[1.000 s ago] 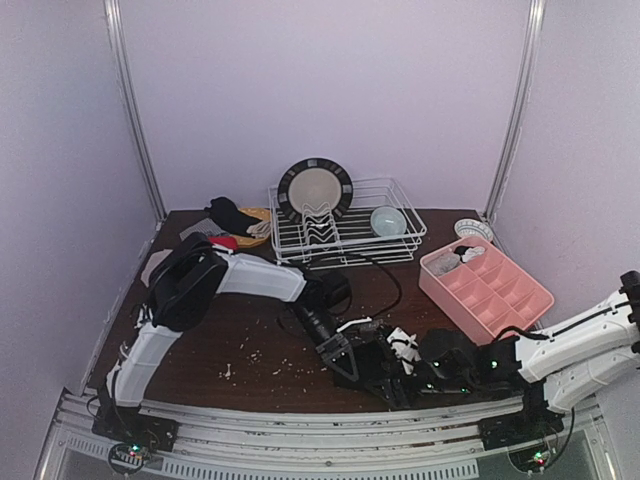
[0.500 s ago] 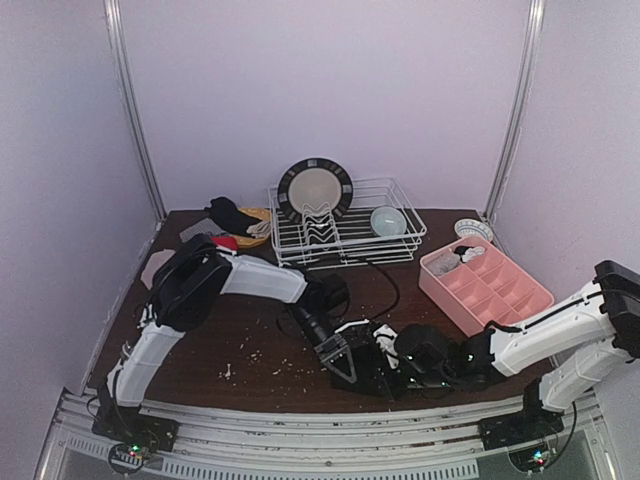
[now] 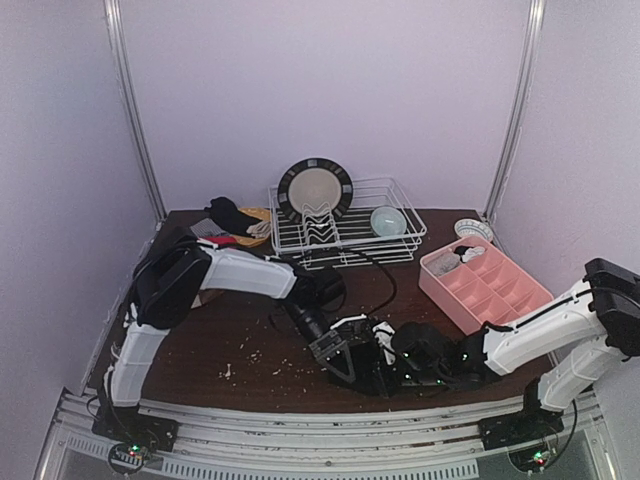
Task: Roll the underwear
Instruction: Roll the underwear at the center of the board.
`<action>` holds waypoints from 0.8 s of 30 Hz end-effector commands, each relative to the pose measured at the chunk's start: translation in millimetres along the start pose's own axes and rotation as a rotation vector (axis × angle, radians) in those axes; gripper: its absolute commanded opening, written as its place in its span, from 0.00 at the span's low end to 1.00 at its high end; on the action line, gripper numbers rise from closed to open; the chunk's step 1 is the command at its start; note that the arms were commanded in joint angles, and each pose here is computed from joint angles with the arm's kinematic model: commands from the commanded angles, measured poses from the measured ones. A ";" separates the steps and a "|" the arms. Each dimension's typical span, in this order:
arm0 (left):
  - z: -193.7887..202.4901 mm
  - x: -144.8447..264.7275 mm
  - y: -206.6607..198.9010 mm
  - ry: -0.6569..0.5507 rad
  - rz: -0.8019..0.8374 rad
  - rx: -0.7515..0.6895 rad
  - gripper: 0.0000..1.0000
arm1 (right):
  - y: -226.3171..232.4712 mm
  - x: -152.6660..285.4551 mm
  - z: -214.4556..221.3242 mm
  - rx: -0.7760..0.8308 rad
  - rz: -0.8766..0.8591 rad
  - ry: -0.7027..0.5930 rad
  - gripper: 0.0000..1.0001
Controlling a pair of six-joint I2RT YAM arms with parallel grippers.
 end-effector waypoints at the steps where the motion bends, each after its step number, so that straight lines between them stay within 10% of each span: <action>1: 7.9 10.8 28.0 -0.027 -0.244 0.039 0.98 | -24.2 -5.4 57.6 -0.002 0.088 0.269 0.05; 13: 8.3 35.4 26.2 -0.144 -0.393 0.049 0.98 | -24.1 -8.1 64.6 0.020 0.078 0.323 0.05; 24: 36.0 126.0 -23.3 -0.580 -0.748 -0.040 0.98 | -24.2 -15.7 69.4 0.015 0.056 0.371 0.05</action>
Point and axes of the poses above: each gripper's point midway between its finger pads, its own x axis back along the fingers, its own y axis along the line the jaws close on, z = x × y, the point moved 7 cm from there along x, back along the fingers, and after that the axes turned 9 degrees about x, right-handed, at the moved point
